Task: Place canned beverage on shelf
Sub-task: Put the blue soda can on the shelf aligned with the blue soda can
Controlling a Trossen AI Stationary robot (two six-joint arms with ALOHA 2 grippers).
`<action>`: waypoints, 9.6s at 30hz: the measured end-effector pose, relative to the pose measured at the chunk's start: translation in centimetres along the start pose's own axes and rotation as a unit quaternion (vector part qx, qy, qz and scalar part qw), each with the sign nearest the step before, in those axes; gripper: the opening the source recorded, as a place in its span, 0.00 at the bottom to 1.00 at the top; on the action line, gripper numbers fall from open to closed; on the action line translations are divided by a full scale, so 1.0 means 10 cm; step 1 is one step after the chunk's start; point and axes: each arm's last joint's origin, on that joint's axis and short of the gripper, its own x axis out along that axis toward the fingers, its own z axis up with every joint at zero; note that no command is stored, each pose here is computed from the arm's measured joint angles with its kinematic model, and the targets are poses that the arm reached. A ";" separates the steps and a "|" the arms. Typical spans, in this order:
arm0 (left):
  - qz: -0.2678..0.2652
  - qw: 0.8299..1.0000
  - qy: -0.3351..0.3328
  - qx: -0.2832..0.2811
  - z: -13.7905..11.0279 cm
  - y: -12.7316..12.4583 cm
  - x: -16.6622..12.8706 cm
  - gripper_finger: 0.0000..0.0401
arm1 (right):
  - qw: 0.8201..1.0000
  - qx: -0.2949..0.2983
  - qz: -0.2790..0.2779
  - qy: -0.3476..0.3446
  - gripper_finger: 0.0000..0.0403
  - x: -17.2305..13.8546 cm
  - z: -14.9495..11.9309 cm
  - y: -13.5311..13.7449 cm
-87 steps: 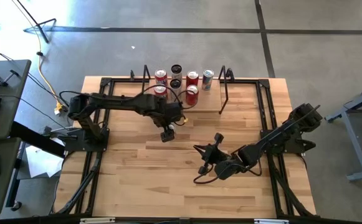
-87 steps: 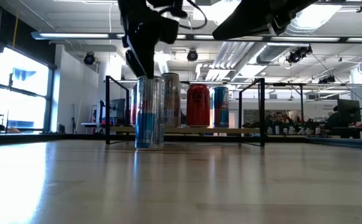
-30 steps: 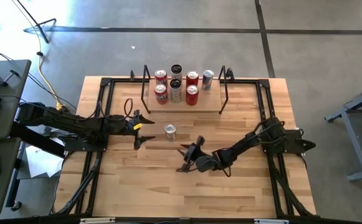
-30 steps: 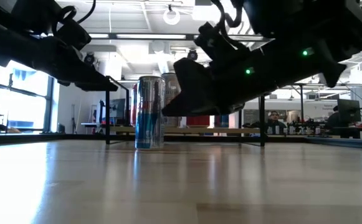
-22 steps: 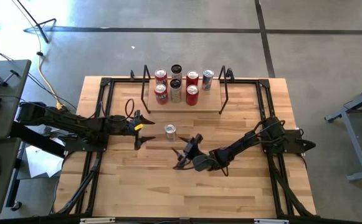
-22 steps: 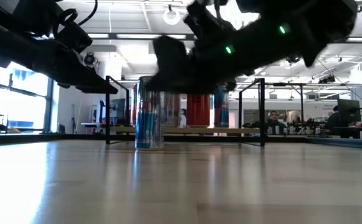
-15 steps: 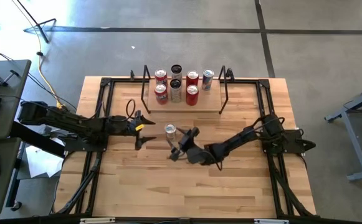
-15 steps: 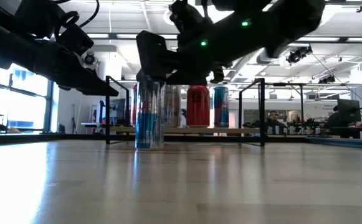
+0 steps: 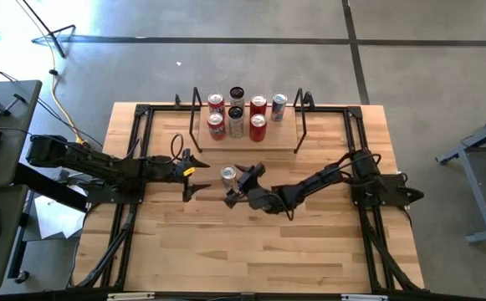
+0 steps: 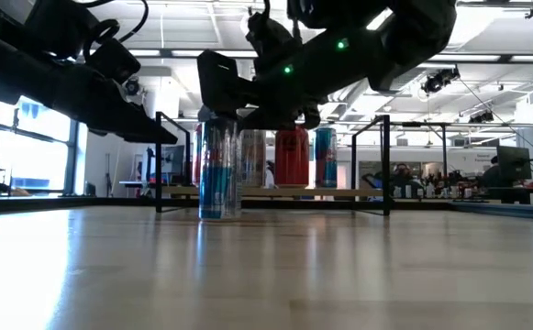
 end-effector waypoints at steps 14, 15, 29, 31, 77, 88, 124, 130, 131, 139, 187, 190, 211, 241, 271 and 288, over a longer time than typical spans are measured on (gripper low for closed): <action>0.001 1.000 0.002 -0.001 0.00 0.00 0.00 0.82 | 0.999 -0.007 0.029 0.015 0.56 0.12 0.01 -0.08; 0.000 1.000 0.002 -0.001 0.00 0.00 0.00 0.82 | 0.999 -0.020 0.033 0.015 0.56 0.10 0.03 -0.07; -0.001 1.000 0.013 -0.004 -0.02 0.00 0.00 0.82 | 0.961 -0.193 0.193 0.047 0.56 -0.58 1.11 -0.57; -0.001 1.000 0.014 -0.004 -0.03 0.00 0.00 0.82 | 0.949 -0.213 0.230 0.037 0.56 -0.70 1.25 -0.78; 0.000 0.997 -0.025 0.072 0.05 0.00 0.00 0.82 | 0.933 -0.113 0.332 0.077 0.56 0.47 1.05 -3.55; 0.001 0.997 -0.028 0.072 0.05 0.00 0.00 0.82 | 0.931 -0.106 0.333 0.108 0.56 0.45 0.97 -3.57; 0.001 0.997 -0.032 0.075 0.06 0.00 0.00 0.82 | 0.946 -0.094 0.286 0.122 0.72 0.43 0.76 -3.50; 0.001 0.997 -0.032 0.075 0.06 0.00 0.00 0.82 | 0.945 -0.082 0.290 0.126 0.72 0.45 0.81 -3.42; 0.002 0.997 -0.032 0.075 0.06 0.00 0.00 0.82 | 0.945 -0.082 0.289 0.126 0.72 0.46 0.85 -3.40; 0.002 0.997 -0.032 0.075 0.06 0.00 0.00 0.82 | 0.951 -0.082 0.226 0.194 0.73 0.38 1.29 -3.18; 0.000 0.998 -0.028 0.063 0.06 0.00 0.00 0.82 | 0.903 0.011 -0.036 0.427 0.73 0.35 1.77 -2.86; 0.000 0.998 -0.028 0.062 0.06 0.00 0.00 0.82 | 0.901 0.019 -0.033 0.432 0.73 0.39 1.73 -2.83; 0.000 0.998 -0.026 0.062 0.05 0.00 0.00 0.82 | 0.889 -0.023 -0.039 0.455 0.54 0.50 1.59 -2.69; 0.000 0.998 -0.024 0.059 0.05 0.00 0.00 0.82 | 0.868 -0.060 -0.028 0.492 0.70 0.61 1.55 -2.59; 0.000 0.998 -0.025 0.062 0.05 0.00 0.00 0.82 | 0.827 -0.266 0.120 0.481 0.65 0.60 1.56 -2.63; 0.000 0.997 -0.025 0.067 0.05 0.00 0.00 0.82 | 0.835 -0.261 0.105 0.474 0.70 0.60 1.64 -2.61</action>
